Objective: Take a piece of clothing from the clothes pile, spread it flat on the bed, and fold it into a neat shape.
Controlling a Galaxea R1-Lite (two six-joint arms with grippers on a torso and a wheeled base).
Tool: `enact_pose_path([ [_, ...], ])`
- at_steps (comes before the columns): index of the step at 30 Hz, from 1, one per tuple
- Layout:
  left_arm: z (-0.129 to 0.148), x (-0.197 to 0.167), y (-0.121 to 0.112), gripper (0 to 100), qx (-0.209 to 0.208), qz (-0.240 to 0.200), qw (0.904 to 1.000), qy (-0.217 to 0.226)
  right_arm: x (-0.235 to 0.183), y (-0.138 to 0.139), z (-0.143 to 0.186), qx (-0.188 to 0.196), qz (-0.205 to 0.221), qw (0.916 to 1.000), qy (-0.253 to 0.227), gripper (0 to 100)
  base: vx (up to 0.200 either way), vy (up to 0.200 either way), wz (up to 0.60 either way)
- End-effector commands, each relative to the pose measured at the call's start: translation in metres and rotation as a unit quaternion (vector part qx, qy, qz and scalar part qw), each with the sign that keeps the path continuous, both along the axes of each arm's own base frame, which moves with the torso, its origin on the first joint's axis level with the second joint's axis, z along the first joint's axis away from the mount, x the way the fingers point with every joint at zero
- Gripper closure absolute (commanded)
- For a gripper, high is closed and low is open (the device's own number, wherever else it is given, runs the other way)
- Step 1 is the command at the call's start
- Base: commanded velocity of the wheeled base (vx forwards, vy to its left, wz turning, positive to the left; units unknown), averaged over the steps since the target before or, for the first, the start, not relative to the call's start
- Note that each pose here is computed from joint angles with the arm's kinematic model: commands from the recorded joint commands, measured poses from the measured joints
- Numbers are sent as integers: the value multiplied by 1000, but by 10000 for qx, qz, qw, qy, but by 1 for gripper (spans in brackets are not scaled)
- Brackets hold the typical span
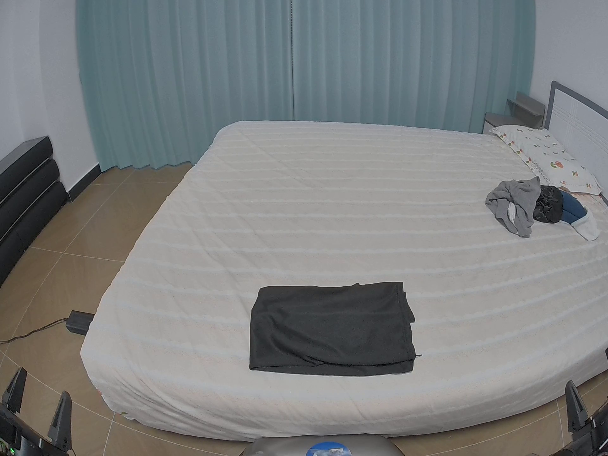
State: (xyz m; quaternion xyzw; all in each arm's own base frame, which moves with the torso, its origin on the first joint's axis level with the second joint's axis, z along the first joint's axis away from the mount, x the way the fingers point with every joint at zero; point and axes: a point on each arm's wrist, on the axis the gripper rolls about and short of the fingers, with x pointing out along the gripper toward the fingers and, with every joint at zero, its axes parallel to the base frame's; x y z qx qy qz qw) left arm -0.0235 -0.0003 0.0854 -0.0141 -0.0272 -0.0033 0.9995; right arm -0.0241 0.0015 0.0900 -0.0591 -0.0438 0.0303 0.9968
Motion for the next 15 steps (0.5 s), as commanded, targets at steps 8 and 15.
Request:
enact_pose_path([
  [8,-5,0,-2,0,78,-558,9984,47,1,0,-7,485,8,9988,113,0,0,0,0],
  [15,-5,0,-2,0,49,-414,9991,33,1,0,-7,534,-27,9985,122,0,0,0,0],
])
